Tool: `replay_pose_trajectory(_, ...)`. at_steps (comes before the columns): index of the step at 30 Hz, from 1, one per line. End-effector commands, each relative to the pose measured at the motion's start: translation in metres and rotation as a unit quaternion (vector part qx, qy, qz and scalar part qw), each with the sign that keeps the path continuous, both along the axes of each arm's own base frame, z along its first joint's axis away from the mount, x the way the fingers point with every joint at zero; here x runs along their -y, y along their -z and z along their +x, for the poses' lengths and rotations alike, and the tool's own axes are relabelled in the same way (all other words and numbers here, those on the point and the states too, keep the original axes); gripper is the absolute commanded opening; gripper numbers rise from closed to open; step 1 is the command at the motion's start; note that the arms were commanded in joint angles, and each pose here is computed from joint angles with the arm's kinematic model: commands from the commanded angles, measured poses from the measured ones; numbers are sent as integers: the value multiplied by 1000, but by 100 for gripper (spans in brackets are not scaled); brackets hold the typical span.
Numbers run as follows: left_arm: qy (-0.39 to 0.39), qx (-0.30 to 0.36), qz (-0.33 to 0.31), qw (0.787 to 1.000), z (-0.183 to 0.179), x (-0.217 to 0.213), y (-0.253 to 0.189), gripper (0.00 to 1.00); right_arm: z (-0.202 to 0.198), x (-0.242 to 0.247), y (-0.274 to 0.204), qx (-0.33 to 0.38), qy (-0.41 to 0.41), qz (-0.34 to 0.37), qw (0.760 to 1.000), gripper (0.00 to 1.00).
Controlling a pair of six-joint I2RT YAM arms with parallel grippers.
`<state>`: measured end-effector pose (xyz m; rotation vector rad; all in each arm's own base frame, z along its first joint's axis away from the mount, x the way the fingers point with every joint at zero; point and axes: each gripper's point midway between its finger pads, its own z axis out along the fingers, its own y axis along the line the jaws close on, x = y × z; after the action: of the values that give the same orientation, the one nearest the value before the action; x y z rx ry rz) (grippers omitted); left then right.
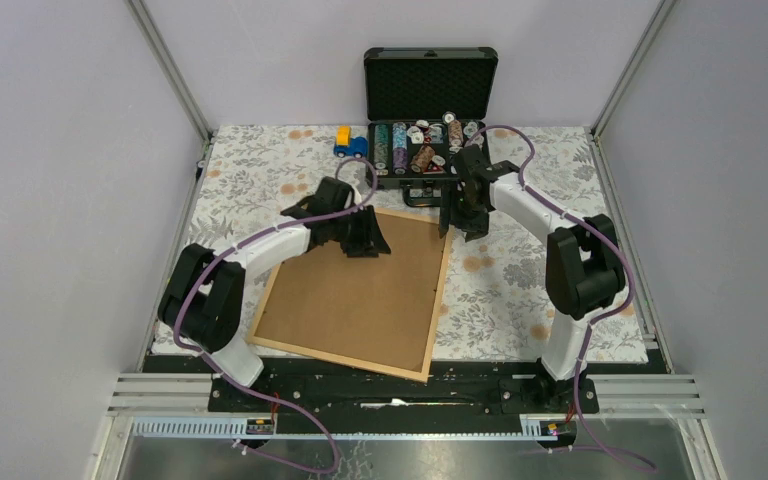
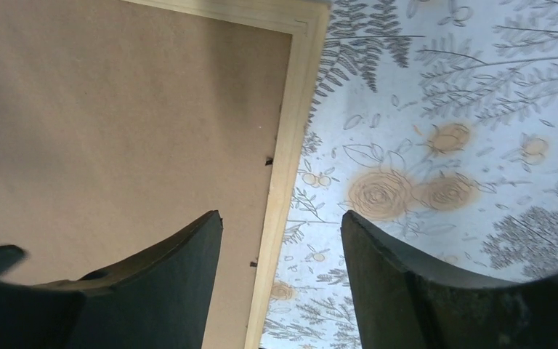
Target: Put the photo into the frame
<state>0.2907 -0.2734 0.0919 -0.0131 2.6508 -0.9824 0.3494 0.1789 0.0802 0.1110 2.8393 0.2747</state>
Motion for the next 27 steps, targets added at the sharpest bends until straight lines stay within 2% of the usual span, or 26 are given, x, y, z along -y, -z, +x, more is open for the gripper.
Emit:
replay_pose_trajectory(1,-38,19,-21,999,31,-34,-24,45,6,-13,12,-10,-19,30,999,67)
replay_pose_trajectory(3,-74,26,-34,996,45,-61,-29,47,7,-12,17,-13,-23,30,999,66)
replay_pose_trajectory(5,-88,30,-38,995,54,-74,-32,48,7,-13,24,-15,-26,29,999,58)
replay_pose_trajectory(7,-81,19,-53,995,56,-71,-29,48,7,-16,32,-21,-29,37,999,49)
replay_pose_trajectory(10,-62,-5,-88,994,52,-49,-18,45,6,-17,46,-36,-28,36,998,43)
replay_pose_trajectory(13,-61,-21,-92,994,49,-36,0,39,4,-13,55,-41,-23,24,999,34)
replay_pose_trajectory(19,-74,-36,-60,995,46,-43,37,36,-1,-6,63,-49,-19,17,998,27)
replay_pose_trajectory(27,-97,-72,-31,992,37,-55,70,27,-19,-7,90,-88,-7,16,996,25)
